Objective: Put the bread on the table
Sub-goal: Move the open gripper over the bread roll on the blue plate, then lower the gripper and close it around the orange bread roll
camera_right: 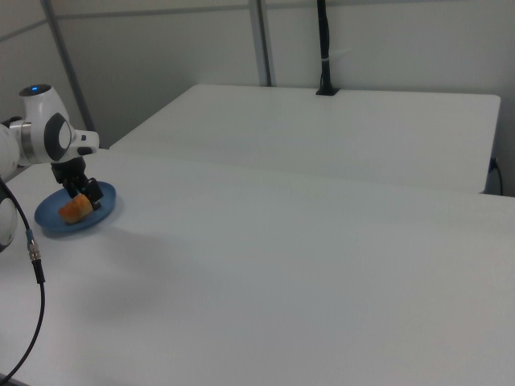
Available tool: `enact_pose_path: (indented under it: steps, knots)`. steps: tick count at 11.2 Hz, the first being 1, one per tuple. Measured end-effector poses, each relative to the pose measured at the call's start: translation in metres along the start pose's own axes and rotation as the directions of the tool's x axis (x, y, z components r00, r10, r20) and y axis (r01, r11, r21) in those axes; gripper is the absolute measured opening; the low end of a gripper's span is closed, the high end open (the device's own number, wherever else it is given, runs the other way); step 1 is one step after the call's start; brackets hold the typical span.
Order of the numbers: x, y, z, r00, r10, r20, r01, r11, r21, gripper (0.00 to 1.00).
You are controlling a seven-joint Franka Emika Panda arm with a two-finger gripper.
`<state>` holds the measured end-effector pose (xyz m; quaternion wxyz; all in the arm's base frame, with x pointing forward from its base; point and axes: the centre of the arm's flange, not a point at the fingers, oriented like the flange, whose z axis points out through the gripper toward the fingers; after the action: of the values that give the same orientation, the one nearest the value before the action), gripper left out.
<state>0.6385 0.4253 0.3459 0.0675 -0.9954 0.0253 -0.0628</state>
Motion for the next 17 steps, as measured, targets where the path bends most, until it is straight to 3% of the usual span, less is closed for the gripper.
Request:
enact_pose_path:
  steps: [5,10,13,16,17]
  knots:
    - [-0.014,-0.019,0.013,1.0,-0.013,0.005,0.013,1.0,-0.005,1.0]
    - [-0.025,-0.039,0.025,0.997,-0.027,-0.067,0.027,1.0,-0.007,1.0]
    - [-0.029,-0.044,0.027,0.997,-0.027,-0.066,0.027,1.0,-0.006,0.84]
    - [-0.027,-0.045,0.023,0.997,-0.025,-0.073,0.025,1.0,0.0,0.33]
    - [-0.027,-0.045,0.023,0.997,-0.025,-0.073,0.025,1.0,0.0,0.26]
